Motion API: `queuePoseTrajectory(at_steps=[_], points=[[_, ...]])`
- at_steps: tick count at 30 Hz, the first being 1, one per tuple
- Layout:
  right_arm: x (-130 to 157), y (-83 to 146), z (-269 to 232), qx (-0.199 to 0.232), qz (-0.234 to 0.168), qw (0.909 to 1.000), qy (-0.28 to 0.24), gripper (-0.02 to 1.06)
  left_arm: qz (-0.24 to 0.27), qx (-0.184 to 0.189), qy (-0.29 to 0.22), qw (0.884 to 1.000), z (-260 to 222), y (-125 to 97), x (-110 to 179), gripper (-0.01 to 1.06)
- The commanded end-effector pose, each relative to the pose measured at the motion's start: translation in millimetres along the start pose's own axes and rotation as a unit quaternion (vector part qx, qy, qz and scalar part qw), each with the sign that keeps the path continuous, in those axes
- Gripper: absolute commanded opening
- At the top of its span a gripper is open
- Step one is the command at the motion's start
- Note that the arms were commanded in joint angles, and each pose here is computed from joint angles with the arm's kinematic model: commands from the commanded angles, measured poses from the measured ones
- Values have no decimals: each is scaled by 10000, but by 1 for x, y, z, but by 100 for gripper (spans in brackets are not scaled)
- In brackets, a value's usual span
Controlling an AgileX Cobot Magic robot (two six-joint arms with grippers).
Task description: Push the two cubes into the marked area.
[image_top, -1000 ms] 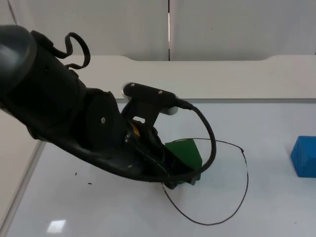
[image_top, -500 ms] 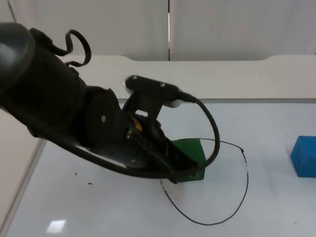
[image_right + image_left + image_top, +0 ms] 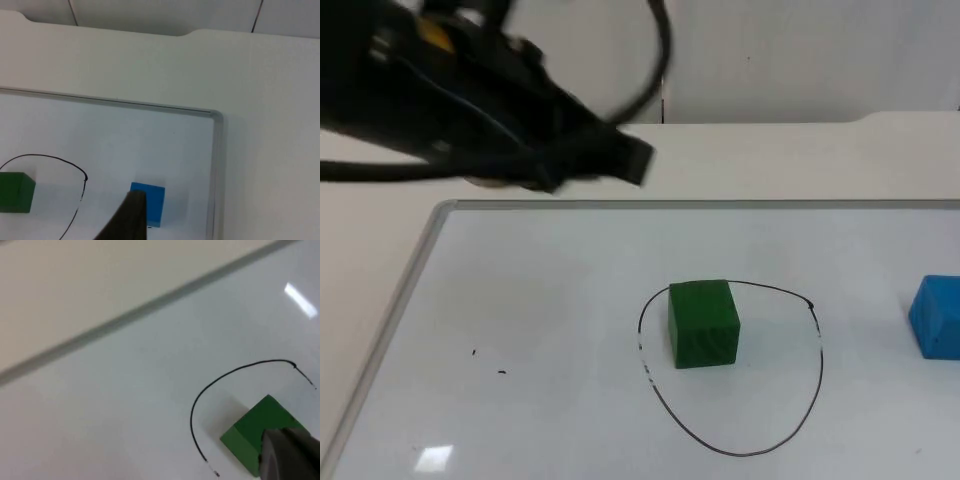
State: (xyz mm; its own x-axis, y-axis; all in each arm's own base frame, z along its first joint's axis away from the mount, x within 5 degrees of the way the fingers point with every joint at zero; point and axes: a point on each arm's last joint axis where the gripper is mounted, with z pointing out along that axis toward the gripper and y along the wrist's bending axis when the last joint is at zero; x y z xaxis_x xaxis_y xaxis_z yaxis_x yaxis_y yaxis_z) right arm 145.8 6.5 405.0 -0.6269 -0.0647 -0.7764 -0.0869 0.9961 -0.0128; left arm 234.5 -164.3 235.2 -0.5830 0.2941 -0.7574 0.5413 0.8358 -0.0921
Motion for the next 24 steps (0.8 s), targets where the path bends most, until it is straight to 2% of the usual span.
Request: queuePoseTrajectory(at_steps=[1,4,7,13,20,24], points=[[-1,-1,-2,54,-7,10000,-42,102,170,-4,-56,9998,-21,1,1,0],[-1,-1,-2,54,-7,10000,-49,102,317,11,-192,9993,-49,1,1,0],[-1,-1,-2,44,-1,10000,-45,102,462,50,-418,9980,-89,-1,14,0],[-1,-1,-2,29,8,10000,-34,102,261,123,-823,9962,-122,-2,31,0],[2,-1,4,12,20,10000,86,102,235,307,-534,9978,-159,-6,52,0],[3,-1,13,-4,65,9994,340,98,396,269,-441,9979,-175,-6,62,0]])
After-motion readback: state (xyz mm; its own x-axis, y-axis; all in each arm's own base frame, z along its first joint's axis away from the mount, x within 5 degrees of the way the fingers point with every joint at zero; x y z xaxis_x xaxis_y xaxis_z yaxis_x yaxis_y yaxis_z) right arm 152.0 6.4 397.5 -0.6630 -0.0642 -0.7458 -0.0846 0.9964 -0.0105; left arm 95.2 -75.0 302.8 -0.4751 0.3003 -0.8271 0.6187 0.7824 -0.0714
